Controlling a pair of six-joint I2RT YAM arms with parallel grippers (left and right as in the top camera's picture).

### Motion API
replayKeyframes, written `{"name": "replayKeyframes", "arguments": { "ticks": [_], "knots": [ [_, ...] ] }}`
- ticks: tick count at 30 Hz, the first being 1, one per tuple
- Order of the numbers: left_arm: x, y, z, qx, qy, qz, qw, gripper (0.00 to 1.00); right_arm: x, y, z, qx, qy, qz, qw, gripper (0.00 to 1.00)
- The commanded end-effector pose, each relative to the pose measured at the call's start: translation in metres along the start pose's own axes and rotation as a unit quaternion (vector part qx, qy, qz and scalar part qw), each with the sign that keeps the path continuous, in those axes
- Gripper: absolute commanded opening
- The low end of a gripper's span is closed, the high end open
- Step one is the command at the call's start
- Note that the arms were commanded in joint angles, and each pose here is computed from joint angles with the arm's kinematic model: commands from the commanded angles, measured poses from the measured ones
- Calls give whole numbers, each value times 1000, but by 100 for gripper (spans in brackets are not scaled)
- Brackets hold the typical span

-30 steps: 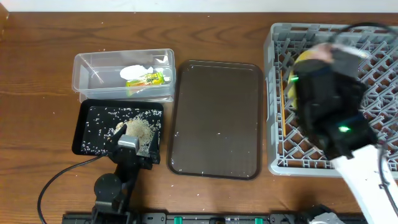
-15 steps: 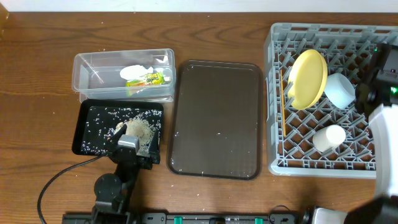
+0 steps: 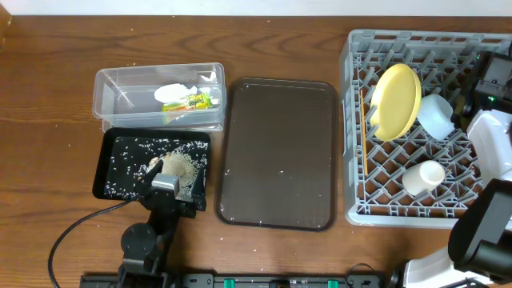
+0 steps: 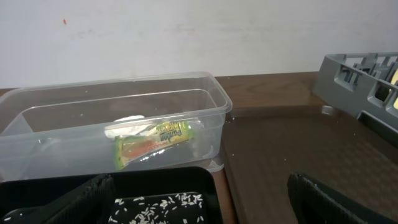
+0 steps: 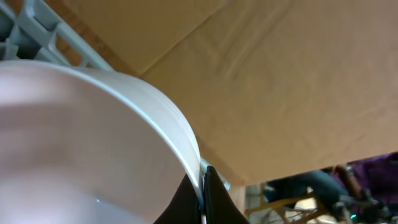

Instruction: Sort waste into correct bins and load items into the dishwasher rack

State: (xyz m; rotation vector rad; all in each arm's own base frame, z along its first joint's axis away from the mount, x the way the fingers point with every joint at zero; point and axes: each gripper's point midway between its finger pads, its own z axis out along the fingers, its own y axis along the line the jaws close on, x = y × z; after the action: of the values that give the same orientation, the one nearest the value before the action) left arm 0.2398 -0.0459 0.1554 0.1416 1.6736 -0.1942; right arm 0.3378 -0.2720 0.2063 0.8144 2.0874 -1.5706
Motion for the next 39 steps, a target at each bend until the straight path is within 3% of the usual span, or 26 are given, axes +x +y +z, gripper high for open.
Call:
{"name": "replayKeyframes", "arguments": {
  "ticks": [1, 8, 15, 17, 20, 26, 33, 39],
  "knots": [
    [15, 0, 2, 3, 18, 5, 1000, 91, -3, -5, 4, 31, 2, -80, 996, 1],
    [15, 0, 2, 3, 18, 5, 1000, 91, -3, 14, 10, 26, -1, -135, 990, 8],
    [15, 0, 2, 3, 18, 5, 1000, 91, 0, 44, 4, -16, -13, -161, 987, 2],
    [15, 0, 2, 3, 18, 5, 1000, 91, -2, 51, -2, -29, -21, -163, 986, 10],
    [15, 0, 2, 3, 18, 5, 1000, 91, -6, 66, -14, -60, -38, -167, 983, 37],
    [15, 0, 2, 3, 18, 5, 1000, 91, -15, 72, -36, -86, -62, -146, 983, 66],
    [15, 0, 2, 3, 18, 5, 1000, 91, -46, 63, -76, -257, -122, -78, 955, 77],
    [15, 0, 2, 3, 18, 5, 1000, 91, -59, 35, -141, -417, -162, -2, 894, 80]
  ]
}}
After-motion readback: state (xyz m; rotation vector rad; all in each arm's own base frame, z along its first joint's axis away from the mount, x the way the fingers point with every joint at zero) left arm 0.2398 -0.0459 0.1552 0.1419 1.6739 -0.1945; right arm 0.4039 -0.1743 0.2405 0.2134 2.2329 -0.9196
